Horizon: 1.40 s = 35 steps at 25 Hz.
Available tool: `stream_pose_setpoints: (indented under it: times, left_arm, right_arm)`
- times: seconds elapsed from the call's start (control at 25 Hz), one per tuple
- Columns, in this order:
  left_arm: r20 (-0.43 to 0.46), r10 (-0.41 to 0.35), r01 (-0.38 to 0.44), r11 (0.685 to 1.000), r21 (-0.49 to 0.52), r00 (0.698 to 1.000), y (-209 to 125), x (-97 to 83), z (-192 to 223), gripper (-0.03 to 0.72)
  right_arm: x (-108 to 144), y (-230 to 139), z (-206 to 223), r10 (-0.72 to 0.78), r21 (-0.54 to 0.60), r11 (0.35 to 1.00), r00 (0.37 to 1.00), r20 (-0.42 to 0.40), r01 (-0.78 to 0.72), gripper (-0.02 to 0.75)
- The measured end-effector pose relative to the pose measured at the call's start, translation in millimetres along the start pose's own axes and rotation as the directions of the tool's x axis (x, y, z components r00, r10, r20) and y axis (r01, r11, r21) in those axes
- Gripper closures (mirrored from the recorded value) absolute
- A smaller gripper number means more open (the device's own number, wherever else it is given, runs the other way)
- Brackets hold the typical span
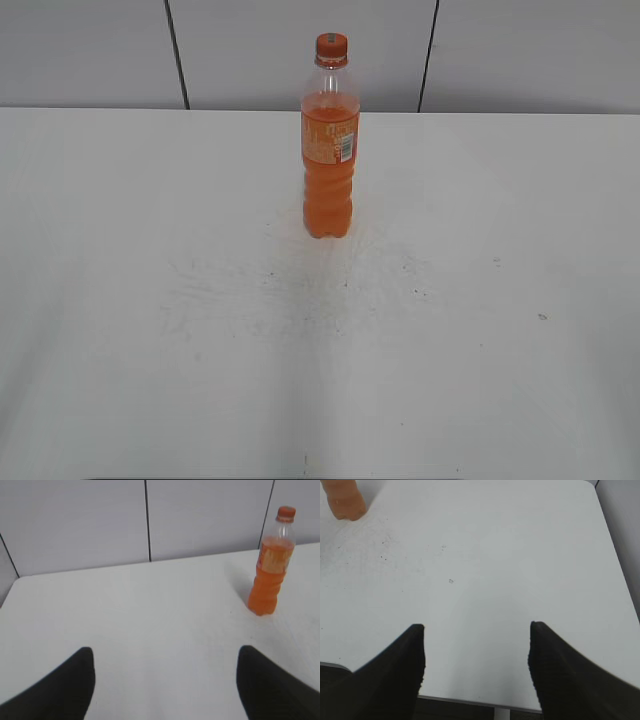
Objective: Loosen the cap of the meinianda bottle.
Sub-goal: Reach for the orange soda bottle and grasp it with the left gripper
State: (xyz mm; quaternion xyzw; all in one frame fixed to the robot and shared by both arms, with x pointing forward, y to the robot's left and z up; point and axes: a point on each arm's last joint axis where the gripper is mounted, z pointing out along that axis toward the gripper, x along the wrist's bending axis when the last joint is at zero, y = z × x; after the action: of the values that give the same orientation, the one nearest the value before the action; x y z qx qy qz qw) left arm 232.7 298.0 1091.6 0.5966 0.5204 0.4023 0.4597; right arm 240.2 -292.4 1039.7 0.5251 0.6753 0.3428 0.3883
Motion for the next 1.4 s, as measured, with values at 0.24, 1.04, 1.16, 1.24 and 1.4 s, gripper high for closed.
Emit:
stream_pose_setpoints:
  times: [0.24, 1.04, 1.16, 1.24, 1.4]
  left_arm:
    - [-0.012, -0.009, 0.008, 0.997, -0.074, 1.0, 35.5, 3.6, 46.1, 0.155]
    - [0.187, 0.116, -0.105, 0.992, -0.068, 0.976, 3.6, -35.8, 285.1, 0.155]
    - [0.315, 0.113, -0.077, 0.989, -0.127, 0.942, -9.5, -46.2, 302.6, 0.155]
    - [0.393, 0.088, -0.029, 0.988, -0.154, 0.915, -17.9, -46.6, 311.4, 0.155]
    - [0.508, 0.09, -0.002, 0.985, -0.171, 0.857, -38.4, -42.3, 324.1, 0.155]
  right_arm:
    - [0.0, 0.0, 0.0, 0.0, 0.0, 1.0, 1.0, 0.0, 0.0, 0.247]
    - [0.0, 0.0, 0.0, 0.0, 0.0, 1.0, 1.0, 0.0, 0.0, 0.247]
    - [0.0, 0.0, 0.0, 0.0, 0.0, 1.0, 1.0, 0.0, 0.0, 0.247]
    - [0.0, 0.0, 0.0, 0.0, 0.0, 1.0, 1.0, 0.0, 0.0, 0.247]
    - [0.0, 0.0, 0.0, 0.0, 0.0, 1.0, 1.0, 0.0, 0.0, 0.247]
